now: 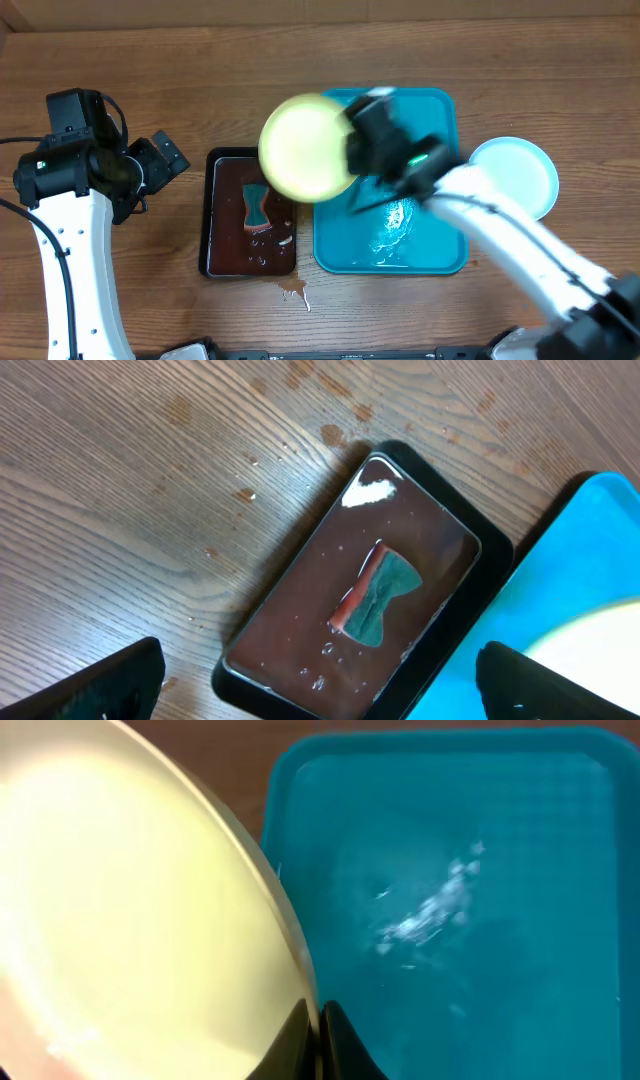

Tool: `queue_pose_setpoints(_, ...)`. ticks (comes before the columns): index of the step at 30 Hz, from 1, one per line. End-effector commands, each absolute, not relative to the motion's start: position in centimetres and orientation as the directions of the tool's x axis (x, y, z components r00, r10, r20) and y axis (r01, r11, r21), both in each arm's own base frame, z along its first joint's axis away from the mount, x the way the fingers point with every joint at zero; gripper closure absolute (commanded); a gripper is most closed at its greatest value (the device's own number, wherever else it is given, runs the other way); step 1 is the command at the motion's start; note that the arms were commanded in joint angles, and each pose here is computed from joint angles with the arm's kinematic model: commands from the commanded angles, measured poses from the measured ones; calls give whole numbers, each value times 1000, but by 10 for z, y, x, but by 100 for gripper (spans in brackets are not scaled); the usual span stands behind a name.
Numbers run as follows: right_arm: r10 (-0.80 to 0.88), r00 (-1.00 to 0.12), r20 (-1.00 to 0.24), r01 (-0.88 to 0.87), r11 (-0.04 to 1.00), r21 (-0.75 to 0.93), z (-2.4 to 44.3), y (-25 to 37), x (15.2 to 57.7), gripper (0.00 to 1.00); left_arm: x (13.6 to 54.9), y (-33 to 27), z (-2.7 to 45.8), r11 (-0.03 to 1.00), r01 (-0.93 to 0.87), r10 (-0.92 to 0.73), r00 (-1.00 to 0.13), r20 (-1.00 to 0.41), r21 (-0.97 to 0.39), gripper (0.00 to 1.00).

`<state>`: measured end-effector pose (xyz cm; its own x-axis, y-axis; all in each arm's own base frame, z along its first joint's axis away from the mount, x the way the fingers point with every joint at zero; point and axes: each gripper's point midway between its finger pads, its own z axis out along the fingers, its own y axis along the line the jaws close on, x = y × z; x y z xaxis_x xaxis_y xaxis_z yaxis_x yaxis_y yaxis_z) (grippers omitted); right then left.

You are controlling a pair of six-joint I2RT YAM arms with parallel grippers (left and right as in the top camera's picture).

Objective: Clean dirty plates on tray and stack at the side
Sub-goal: 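Carry the yellow plate right over the teal tray to the plate stack, then lower the yellow plate onto the stack and open the right gripper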

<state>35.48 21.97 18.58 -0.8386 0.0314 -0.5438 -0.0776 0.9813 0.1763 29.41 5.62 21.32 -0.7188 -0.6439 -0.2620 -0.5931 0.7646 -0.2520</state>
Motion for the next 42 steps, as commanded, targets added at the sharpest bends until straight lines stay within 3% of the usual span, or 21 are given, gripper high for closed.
queue_pose_setpoints(1, 291, -803, -521, 51, 903, 426, 253, 157, 371, 96, 295, 55, 215, 772, -581, -634, -726, -266, -256, 0)
queue_pose_setpoints(5, 499, -754, -428, 353, 856, 378, 230, 50, 377, 96, 295, 55, 215, 772, -581, -634, -726, -266, -256, 0)
queue_pose_setpoints(11, 741, -635, -217, 703, 671, 234, 161, -74, 331, 96, 295, 55, 215, 772, -581, -634, -726, -266, -256, 0)
queue_pose_setpoints(17, 847, -523, -96, 831, 531, 165, 93, -115, 288, 96, 295, 55, 215, 772, -581, -634, -726, -266, -256, 0)
queue_pose_setpoints(22, 865, -498, -60, 849, 500, 172, 61, -115, 274, 96, 295, 55, 215, 772, -581, -634, -726, -266, -256, 0)
queue_pose_setpoints(23, 865, -498, -69, 846, 501, 179, 61, -116, 276, 93, 295, 55, 215, 772, -581, -635, -726, -266, -256, 0)
queue_pose_setpoints(25, 839, -537, -84, 815, 542, 204, 66, -115, 282, 67, 295, 55, 215, 772, -581, -634, -726, -266, -256, 0)
queue_pose_setpoints(27, 823, -561, -90, 790, 565, 239, 78, -111, 289, 55, 295, 55, 215, 772, -581, -634, -726, -266, -256, 0)
queue_pose_setpoints(33, 722, -650, -236, 638, 688, 346, 160, -90, 305, 50, 295, 55, 215, 773, -581, -634, -726, -266, -256, 0)
queue_pose_setpoints(37, 511, -749, -422, 310, 833, 458, 239, -30, 306, 50, 295, 55, 215, 772, -581, -634, -726, -266, -256, 0)
queue_pose_setpoints(40, 342, -754, -561, 51, 882, 469, 284, 17, 289, 47, 295, 55, 215, 773, -581, -634, -726, -266, -256, 0)
queue_pose_setpoints(41, 317, -743, -589, 8, 885, 466, 294, 27, 282, 42, 295, 55, 215, 772, -581, -634, -726, -266, -256, 0)
queue_pose_setpoints(42, 290, -732, -616, -35, 888, 459, 302, 37, 275, 0, 295, 55, 215, 772, -581, -634, -726, -266, -256, 0)
